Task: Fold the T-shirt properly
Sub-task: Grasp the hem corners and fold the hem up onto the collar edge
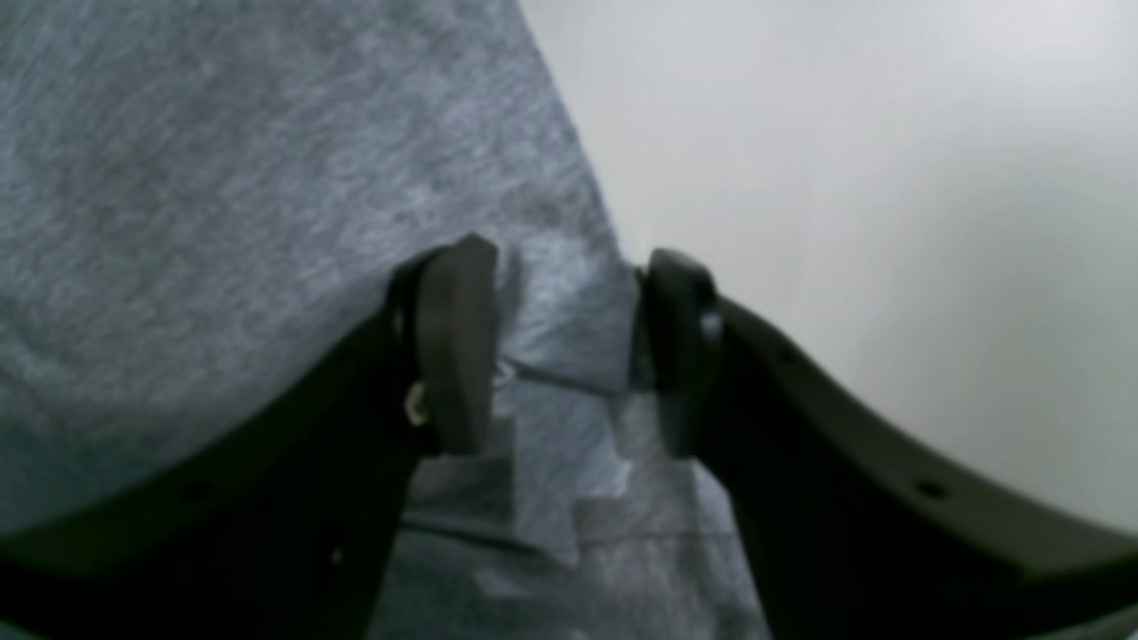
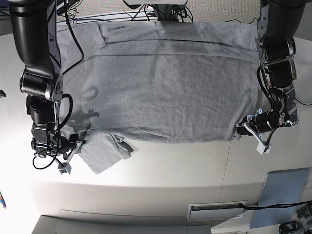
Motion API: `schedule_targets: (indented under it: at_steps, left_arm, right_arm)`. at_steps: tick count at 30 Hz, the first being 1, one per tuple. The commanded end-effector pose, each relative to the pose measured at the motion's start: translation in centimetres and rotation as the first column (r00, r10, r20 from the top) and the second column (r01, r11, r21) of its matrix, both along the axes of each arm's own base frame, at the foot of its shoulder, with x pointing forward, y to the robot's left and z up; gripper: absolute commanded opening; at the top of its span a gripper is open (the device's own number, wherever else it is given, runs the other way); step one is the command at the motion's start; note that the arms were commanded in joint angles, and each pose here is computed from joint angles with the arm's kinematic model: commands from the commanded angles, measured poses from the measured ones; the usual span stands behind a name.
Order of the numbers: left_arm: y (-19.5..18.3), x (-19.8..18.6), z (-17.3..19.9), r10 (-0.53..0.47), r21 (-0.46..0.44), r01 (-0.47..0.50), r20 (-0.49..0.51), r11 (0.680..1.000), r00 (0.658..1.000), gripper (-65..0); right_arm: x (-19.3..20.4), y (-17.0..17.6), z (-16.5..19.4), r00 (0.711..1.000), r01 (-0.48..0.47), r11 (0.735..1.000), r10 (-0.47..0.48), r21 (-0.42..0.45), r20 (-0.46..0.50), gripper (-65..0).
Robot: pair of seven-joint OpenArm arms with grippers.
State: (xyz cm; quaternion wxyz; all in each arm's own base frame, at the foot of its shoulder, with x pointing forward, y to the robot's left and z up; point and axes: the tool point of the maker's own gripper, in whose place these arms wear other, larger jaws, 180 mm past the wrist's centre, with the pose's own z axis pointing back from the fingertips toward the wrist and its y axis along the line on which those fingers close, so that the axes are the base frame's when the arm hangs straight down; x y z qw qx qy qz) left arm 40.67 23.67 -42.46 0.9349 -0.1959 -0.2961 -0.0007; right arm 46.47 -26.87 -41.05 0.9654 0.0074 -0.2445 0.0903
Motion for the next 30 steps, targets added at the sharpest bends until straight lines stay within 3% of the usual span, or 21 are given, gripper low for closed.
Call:
schedule_targets:
  at_steps: [1,5,6,12,18,23,30]
  left_arm:
    - [1.0,0.7,1.0,0.005,0.025,-0.006,0.017,1.0,1.0,-65.0]
    - [1.1,0.8,1.1,0.008,0.024,-0.009,0.024,1.0,1.0,-65.0]
    - [1.1,0.9,1.2,0.011,0.023,-0.011,0.031,1.0,0.999,-65.0]
    - [1.2,1.5,1.9,0.012,0.028,-0.014,0.061,0.999,0.998,-65.0]
    - [1.5,2.1,3.7,-0.004,0.076,-0.003,0.098,0.997,0.995,-65.0]
    - [1.9,0.7,5.3,-0.005,0.14,-0.018,0.161,0.99,0.987,-65.0]
    - [1.2,-2.5,7.0,-0.061,0.157,0.024,0.236,0.987,0.97,-65.0]
  right_arm:
    - [0.9,-0.8,1.3,1.0,0.0,1.0,0.001,-0.022,0.022,-45.3]
    - [0.8,-0.8,0.9,0.999,-0.01,0.999,0.011,-0.03,0.046,-64.2]
    - [1.1,-0.7,1.0,0.998,-0.011,1.0,0.012,-0.025,0.067,-65.0]
    - [3.0,-0.8,3.3,0.987,-0.015,0.999,0.02,-0.037,0.159,-65.0]
    - [3.4,-1.0,5.5,0.984,-0.026,0.999,0.033,-0.045,0.174,-65.0]
    - [2.0,-1.4,6.1,0.976,-0.029,0.998,0.039,-0.05,0.213,-65.0]
    - [-1.6,-2.1,9.0,0.951,-0.014,0.993,0.05,-0.117,0.306,-65.0]
